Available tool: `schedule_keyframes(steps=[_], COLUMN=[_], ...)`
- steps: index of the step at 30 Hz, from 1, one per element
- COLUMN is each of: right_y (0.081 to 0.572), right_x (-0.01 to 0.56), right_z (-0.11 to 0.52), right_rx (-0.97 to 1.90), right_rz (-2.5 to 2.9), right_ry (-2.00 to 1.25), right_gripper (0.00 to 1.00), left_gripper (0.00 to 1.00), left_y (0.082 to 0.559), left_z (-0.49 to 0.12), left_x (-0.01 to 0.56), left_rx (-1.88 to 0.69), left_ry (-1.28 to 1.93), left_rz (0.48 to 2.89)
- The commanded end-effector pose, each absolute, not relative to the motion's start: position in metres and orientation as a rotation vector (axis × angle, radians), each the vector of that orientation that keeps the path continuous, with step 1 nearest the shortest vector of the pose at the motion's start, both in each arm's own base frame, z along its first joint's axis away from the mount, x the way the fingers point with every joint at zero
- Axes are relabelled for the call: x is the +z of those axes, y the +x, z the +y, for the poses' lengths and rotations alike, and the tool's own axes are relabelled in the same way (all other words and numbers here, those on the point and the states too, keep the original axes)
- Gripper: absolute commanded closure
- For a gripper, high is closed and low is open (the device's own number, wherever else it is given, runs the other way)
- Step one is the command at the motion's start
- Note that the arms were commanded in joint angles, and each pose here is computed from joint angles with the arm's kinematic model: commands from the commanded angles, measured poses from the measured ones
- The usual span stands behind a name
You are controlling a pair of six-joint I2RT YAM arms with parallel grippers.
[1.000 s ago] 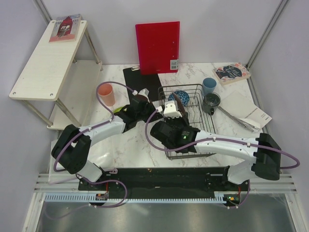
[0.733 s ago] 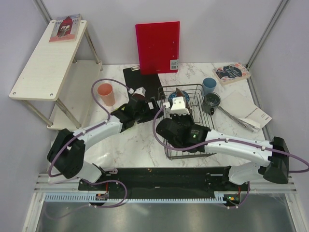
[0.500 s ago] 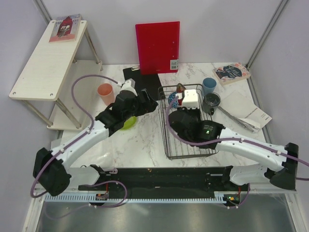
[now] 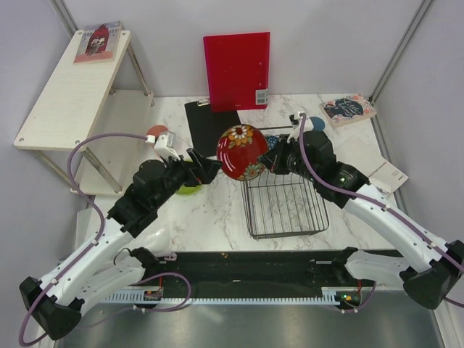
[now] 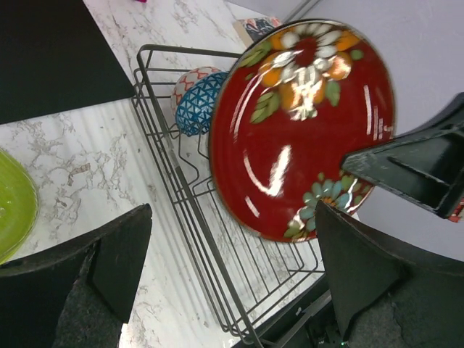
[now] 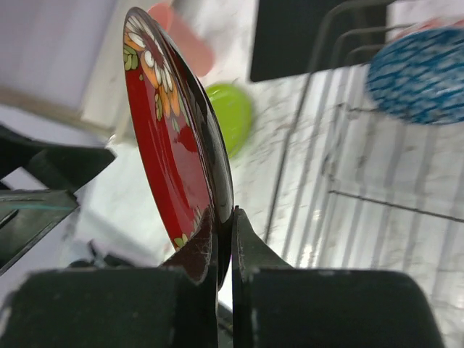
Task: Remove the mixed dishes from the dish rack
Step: Place the plate at the center of the board.
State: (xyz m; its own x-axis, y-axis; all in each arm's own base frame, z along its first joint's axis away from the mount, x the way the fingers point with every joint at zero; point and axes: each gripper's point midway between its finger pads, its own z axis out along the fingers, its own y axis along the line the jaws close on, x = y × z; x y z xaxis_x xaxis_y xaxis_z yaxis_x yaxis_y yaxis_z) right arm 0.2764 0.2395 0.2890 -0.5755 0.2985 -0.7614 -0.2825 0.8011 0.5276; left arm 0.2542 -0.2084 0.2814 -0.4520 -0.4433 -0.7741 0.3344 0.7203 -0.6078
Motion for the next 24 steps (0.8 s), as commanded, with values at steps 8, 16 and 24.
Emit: schedule_keyframes(steps=[8, 16, 24], right_y=[0.245, 0.240, 0.226], right_x=[0.311, 0.323, 0.335], right_z=[0.318, 0.315, 0.317], right_rx=[1.391, 1.411, 1.500], right_rz=[1.982, 1.928, 1.888], right_ry=[-0.152, -0.163, -0.208], right_gripper=[1.00, 1.00, 1.00], left_gripper=[0.01, 0.18, 0.60], left_y=[0.239, 0.242, 0.235], left_z=[-0.201, -0.197, -0.198], left_x=[0.283, 0.268, 0.272], left_rx=[-0.907, -0.872, -0.939], left_ry=[-0.005, -0.026, -0.031], left_rz=[1.763, 1.796, 1.729])
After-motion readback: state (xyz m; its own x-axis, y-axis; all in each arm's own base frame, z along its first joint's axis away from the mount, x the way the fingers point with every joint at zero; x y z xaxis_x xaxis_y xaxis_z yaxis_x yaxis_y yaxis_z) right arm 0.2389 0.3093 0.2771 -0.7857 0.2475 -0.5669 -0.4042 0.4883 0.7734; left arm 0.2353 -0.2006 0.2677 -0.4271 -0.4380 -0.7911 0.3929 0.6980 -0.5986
